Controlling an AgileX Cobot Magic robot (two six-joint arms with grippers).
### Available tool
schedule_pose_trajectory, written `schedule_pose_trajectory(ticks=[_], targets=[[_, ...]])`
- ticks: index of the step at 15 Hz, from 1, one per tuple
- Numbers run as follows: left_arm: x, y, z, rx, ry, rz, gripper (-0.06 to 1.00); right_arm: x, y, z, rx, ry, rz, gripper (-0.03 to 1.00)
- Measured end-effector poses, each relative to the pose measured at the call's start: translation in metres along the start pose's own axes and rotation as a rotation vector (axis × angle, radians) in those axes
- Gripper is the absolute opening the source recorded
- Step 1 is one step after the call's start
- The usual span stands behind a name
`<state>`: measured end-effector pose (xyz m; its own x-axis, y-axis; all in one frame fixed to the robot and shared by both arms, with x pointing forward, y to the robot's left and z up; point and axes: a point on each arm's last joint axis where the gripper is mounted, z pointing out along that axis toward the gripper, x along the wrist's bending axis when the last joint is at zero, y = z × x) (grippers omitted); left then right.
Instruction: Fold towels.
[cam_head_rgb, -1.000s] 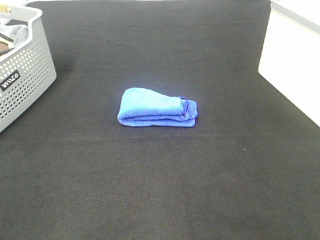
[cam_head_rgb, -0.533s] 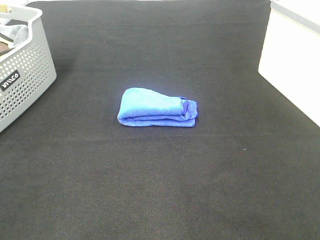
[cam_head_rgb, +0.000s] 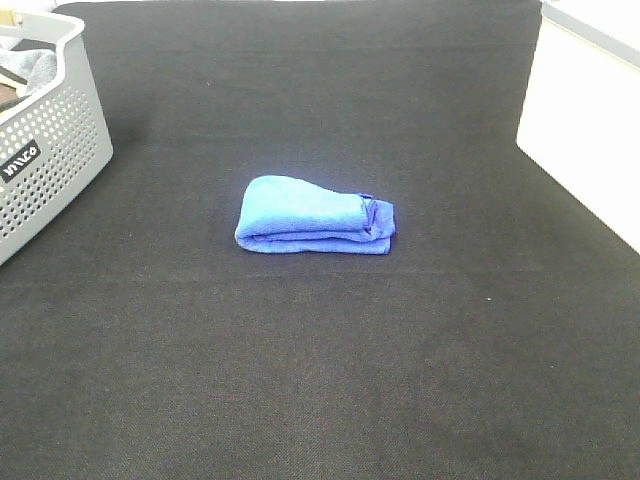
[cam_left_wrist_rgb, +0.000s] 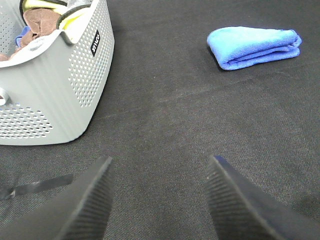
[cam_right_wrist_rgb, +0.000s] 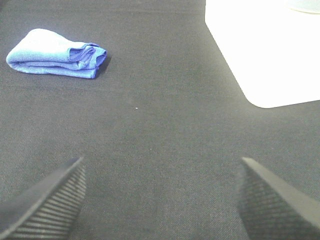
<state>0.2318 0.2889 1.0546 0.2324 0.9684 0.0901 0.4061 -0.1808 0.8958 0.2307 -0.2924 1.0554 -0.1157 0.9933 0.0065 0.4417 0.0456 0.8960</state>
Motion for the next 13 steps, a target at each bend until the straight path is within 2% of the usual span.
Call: schedule_pose_trajectory(ticks=[13], targets=[[0.0, 0.0, 0.0, 0.0, 0.0, 0.0, 0.54, 0.0004, -0.0009, 0.0011, 0.005, 0.005, 0.003, 0.77]])
